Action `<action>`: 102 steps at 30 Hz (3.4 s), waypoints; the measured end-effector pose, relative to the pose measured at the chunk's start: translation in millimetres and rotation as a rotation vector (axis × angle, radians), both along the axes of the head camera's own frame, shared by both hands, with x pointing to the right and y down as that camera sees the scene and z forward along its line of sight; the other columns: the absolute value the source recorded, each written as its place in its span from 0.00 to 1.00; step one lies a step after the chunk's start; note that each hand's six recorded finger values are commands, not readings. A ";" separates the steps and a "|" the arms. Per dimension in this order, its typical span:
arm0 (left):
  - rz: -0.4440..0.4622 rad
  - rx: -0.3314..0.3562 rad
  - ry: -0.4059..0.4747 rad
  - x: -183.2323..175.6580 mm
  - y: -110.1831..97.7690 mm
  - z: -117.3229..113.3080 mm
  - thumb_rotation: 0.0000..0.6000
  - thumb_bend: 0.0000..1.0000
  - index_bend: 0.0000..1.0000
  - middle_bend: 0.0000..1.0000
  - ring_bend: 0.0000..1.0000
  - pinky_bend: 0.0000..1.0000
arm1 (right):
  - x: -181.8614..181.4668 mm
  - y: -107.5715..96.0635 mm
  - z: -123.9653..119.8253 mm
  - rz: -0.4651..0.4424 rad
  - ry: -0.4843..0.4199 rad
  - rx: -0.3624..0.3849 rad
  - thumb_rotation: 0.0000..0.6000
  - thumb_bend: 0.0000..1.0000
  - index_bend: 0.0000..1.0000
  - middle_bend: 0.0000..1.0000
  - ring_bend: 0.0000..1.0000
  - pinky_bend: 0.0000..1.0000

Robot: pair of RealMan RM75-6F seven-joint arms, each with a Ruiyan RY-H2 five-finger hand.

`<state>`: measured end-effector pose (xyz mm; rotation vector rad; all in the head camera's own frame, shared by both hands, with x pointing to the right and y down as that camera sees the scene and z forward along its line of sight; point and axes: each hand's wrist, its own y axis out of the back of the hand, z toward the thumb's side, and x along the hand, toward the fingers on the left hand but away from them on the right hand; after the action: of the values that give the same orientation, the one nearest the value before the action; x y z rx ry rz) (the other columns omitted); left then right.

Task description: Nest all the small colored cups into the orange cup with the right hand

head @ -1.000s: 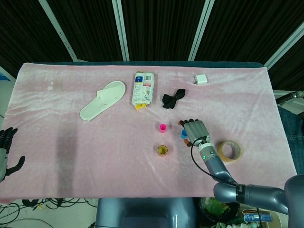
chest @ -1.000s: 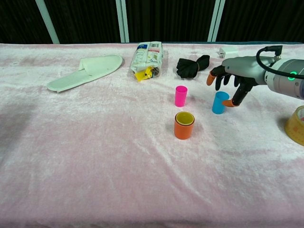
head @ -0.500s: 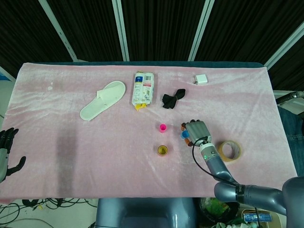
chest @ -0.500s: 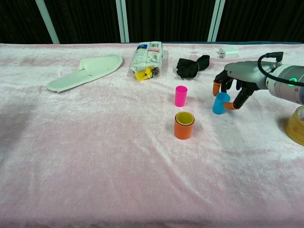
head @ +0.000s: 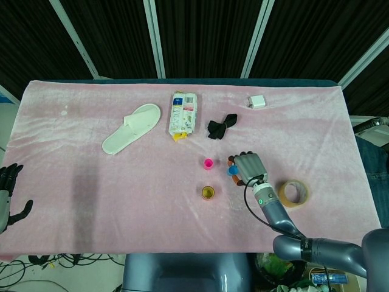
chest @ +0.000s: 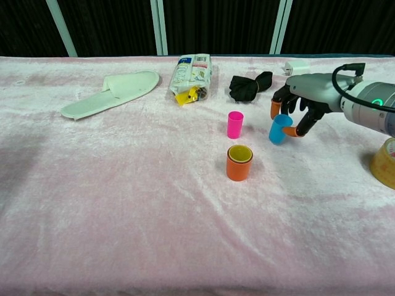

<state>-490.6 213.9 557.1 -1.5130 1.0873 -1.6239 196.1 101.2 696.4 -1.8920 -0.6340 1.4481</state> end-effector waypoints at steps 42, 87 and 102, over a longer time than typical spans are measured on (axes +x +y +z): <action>0.003 0.007 -0.008 -0.9 -0.5 -1.3 1.00 0.34 0.07 0.06 0.00 0.01 | -59.9 41.0 -51.6 -0.136 -0.127 -0.070 1.00 0.40 0.51 0.51 0.31 0.28; -0.028 0.024 -0.007 -7.7 -2.7 -5.1 1.00 0.34 0.07 0.06 0.00 0.01 | -63.0 -12.0 13.3 -0.025 -0.097 -0.021 1.00 0.27 0.26 0.29 0.25 0.28; -0.037 0.025 -0.006 -9.3 -3.6 -5.5 1.00 0.34 0.07 0.06 0.00 0.01 | -65.6 -12.8 39.0 -0.010 -0.090 -0.027 1.00 0.33 0.44 0.46 0.31 0.29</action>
<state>-499.9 210.4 551.5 -1.4790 1.1336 -1.6333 130.5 88.3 735.4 -1.9873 -0.6500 1.3778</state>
